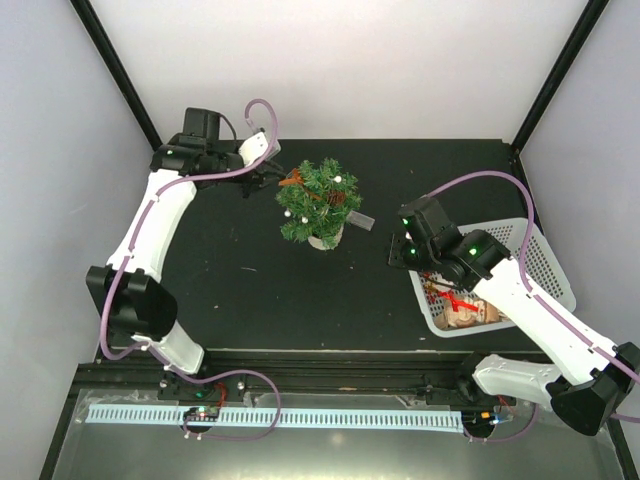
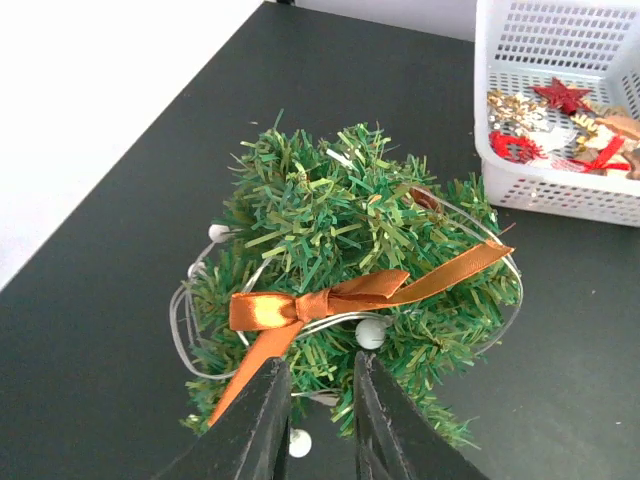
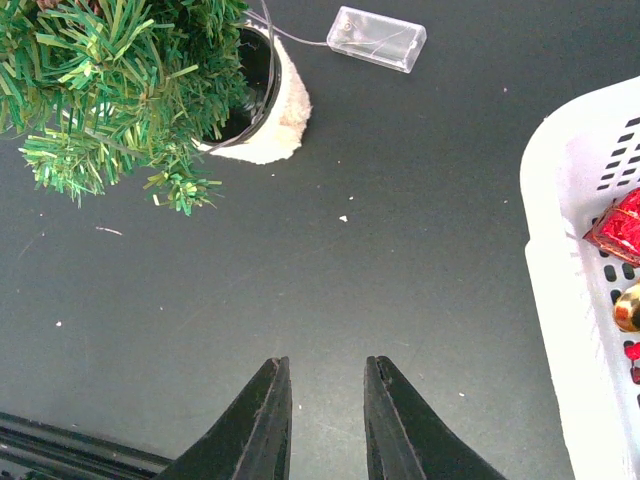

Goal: Decorate the small christmas tree

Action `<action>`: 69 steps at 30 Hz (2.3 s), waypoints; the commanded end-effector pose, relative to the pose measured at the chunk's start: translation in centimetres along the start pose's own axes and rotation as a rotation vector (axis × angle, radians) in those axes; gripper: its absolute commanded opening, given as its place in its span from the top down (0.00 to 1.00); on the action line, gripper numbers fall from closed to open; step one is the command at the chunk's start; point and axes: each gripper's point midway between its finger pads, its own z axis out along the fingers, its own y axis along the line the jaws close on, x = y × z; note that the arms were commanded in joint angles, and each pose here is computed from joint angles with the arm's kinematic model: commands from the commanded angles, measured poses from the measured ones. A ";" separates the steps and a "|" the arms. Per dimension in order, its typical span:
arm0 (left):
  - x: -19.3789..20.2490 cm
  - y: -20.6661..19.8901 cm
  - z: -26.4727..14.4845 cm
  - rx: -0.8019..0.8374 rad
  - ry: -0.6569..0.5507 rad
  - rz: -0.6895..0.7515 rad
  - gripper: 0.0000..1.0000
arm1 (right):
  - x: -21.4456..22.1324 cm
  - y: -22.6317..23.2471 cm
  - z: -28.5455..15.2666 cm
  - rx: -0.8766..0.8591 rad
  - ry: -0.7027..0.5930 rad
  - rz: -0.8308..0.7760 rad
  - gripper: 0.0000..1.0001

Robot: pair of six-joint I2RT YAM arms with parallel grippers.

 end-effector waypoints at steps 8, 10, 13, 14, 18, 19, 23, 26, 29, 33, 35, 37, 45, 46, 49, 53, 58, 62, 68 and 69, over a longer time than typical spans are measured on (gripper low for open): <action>-0.4 1.5 1.2 -0.041 -0.001 -0.012 0.79 | 0.0 0.3 0.2 -0.015 0.013 0.016 0.76; -0.4 1.7 1.8 -0.047 0.004 -0.006 0.79 | 0.1 0.4 0.3 -0.014 0.016 0.015 0.76; -0.4 1.6 2.5 -0.037 0.005 -0.006 0.79 | 0.1 0.3 0.5 -0.008 0.020 0.014 0.76; -0.4 1.6 2.8 -0.033 0.006 -0.003 0.79 | 0.1 0.3 0.5 -0.007 0.020 0.013 0.76; -0.2 1.1 3.9 -0.019 0.018 0.000 0.79 | 0.2 0.3 0.7 -0.003 0.026 0.011 0.76; -0.2 1.1 4.0 -0.017 0.018 0.001 0.79 | 0.1 0.3 0.8 -0.001 0.027 0.011 0.76; 0.0 0.7 4.9 -0.004 0.024 0.004 0.79 | 0.2 0.3 0.9 0.002 0.031 0.009 0.76; 0.4 0.4 5.6 0.007 0.038 0.008 0.79 | 0.2 0.3 1.0 0.002 0.035 0.009 0.76; 1.0 0.1 6.3 0.012 0.053 0.014 0.79 | 0.3 0.3 1.2 0.002 0.038 0.010 0.76; 1.8 -0.3 7.3 0.023 0.076 0.022 0.79 | 0.3 0.4 1.2 0.000 0.038 0.010 0.76; 2.2 -0.5 7.6 0.030 0.086 0.024 0.80 | 0.2 0.4 1.2 0.001 0.039 0.008 0.76; 2.4 -0.6 7.7 0.030 0.091 0.023 0.79 | 0.2 0.5 1.3 0.000 0.040 0.009 0.76; 2.2 -0.1 7.9 0.015 0.085 0.016 0.79 | 0.0 0.7 1.2 0.001 0.041 -0.003 0.76; 2.0 -0.1 7.8 0.012 0.081 0.016 0.80 | -0.1 0.7 1.2 0.002 0.040 -0.004 0.76; 1.6 -0.2 7.4 0.006 0.077 0.021 0.79 | -0.2 0.6 1.1 0.005 0.036 -0.005 0.76; 1.0 -0.3 6.5 -0.014 0.071 0.034 0.79 | -0.4 0.6 0.8 0.004 0.018 -0.002 0.76; 0.5 0.0 5.5 -0.071 0.082 0.043 0.77 | -0.6 0.5 0.5 0.004 0.008 -0.003 0.76; 0.7 0.3 4.7 -0.112 0.101 0.039 0.76 | -0.7 0.5 0.1 -0.002 -0.003 0.000 0.76; 0.4 0.1 3.7 -0.143 0.097 0.029 0.75 | -0.7 0.1 -0.6 0.006 -0.022 0.000 0.76; 0.4 0.2 3.4 -0.153 0.097 0.028 0.75 | -0.8 0.0 -0.9 0.008 -0.028 0.000 0.76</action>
